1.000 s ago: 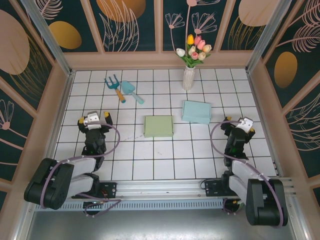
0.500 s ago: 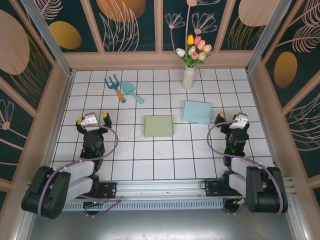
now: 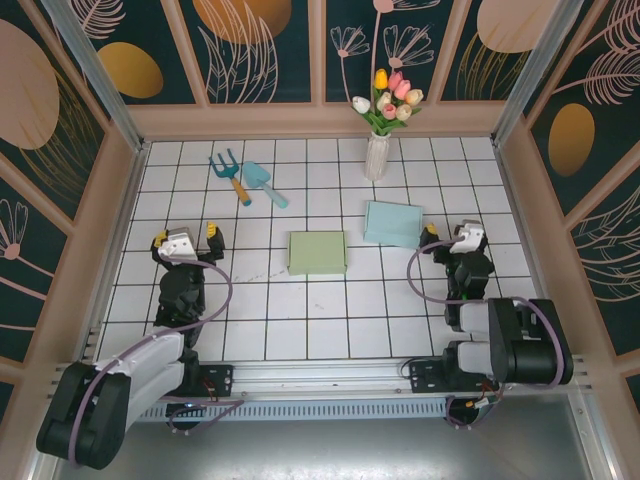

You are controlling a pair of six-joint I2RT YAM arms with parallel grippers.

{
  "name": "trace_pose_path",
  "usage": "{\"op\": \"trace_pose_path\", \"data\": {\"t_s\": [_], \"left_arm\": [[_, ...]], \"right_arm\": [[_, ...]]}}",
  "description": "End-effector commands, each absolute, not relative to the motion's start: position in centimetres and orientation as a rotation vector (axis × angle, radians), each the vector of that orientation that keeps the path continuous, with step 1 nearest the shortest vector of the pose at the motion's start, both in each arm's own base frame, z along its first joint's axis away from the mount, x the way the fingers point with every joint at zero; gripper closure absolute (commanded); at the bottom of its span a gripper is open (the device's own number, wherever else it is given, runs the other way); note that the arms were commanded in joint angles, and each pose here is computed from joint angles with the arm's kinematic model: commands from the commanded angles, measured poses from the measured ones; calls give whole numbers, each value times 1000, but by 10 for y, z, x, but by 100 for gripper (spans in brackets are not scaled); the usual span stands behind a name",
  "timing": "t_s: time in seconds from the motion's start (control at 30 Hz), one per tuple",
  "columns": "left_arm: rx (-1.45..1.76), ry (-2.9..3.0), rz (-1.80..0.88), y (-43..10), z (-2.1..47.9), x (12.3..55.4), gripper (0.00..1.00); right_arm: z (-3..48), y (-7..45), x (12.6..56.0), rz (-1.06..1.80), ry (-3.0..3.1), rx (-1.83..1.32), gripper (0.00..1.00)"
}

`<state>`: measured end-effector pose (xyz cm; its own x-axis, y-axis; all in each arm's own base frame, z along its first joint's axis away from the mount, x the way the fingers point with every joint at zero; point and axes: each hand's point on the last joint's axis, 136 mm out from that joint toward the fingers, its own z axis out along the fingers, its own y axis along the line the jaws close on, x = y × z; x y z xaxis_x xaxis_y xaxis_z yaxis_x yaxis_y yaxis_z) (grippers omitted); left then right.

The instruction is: Fold the paper box

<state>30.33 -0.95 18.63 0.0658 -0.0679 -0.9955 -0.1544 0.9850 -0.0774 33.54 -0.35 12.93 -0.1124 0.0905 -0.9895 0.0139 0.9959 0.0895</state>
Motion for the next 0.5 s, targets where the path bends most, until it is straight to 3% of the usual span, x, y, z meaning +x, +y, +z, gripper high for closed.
{"op": "trace_pose_path", "data": {"t_s": [0.0,0.47], "left_arm": [[-200,1484,92,-4,186,304,1],[-332,1539,150,40,165,339,1]], "right_arm": [[151,8,343,113,1585,2,1],[135,7,354,108,1627,6,1]]}}
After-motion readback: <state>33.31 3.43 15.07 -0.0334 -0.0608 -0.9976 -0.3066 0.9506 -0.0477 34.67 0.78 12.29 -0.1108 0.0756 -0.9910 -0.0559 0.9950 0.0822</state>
